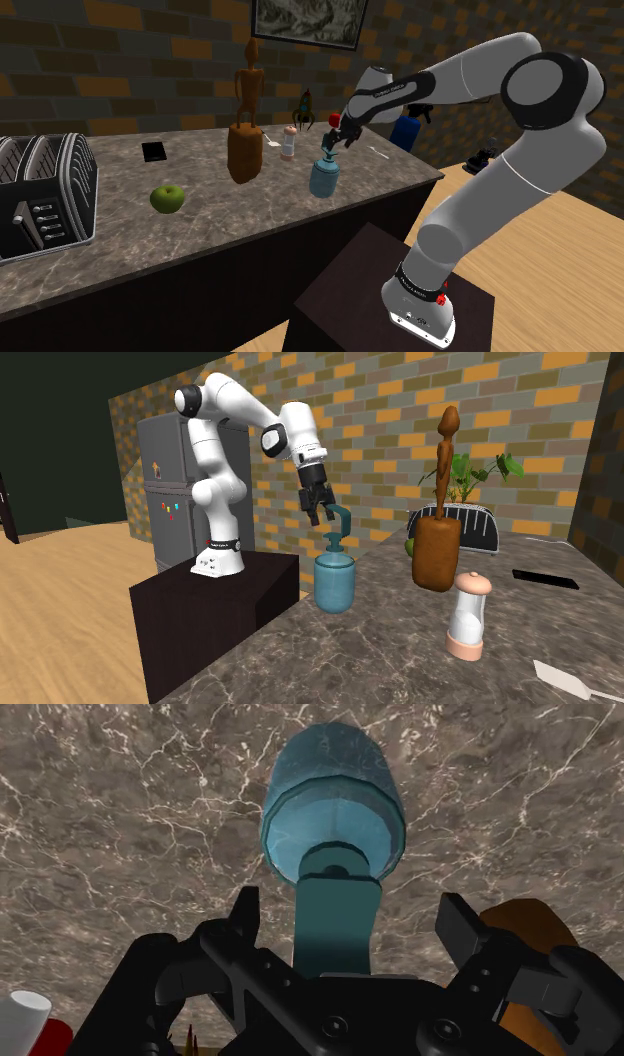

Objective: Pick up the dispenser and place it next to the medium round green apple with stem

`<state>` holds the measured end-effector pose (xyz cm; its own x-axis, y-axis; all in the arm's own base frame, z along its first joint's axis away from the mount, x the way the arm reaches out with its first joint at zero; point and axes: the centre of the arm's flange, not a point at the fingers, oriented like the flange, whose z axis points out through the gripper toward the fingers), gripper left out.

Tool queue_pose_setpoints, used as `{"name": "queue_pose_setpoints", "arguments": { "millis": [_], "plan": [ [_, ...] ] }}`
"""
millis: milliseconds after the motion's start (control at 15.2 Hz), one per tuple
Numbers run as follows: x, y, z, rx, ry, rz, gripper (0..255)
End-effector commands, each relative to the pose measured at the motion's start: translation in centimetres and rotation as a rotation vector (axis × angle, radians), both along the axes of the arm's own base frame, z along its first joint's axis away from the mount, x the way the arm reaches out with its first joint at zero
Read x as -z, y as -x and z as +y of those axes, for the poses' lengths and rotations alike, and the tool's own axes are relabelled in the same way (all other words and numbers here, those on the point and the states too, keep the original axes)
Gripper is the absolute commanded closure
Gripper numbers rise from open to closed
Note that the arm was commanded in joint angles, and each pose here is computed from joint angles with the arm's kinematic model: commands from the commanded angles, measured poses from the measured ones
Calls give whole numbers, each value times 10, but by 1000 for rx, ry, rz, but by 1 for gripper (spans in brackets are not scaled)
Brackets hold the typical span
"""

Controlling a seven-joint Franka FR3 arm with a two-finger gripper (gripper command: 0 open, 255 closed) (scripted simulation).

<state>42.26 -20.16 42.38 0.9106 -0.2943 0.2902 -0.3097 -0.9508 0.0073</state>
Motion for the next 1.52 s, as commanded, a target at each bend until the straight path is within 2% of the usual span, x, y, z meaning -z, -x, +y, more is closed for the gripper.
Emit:
{"name": "queue_pose_setpoints", "arguments": {
  "millis": [0, 330, 858, 924, 1452],
  "plan": [
    [10, -4, -3, 5, 1, -5, 0],
    [33, -10, -6, 5, 1, -5, 0],
    [33, -10, -6, 5, 1, -5, 0],
    [33, -10, -6, 5, 1, -5, 255],
    [33, -10, -5, 5, 1, -5, 255]
  ]
}}
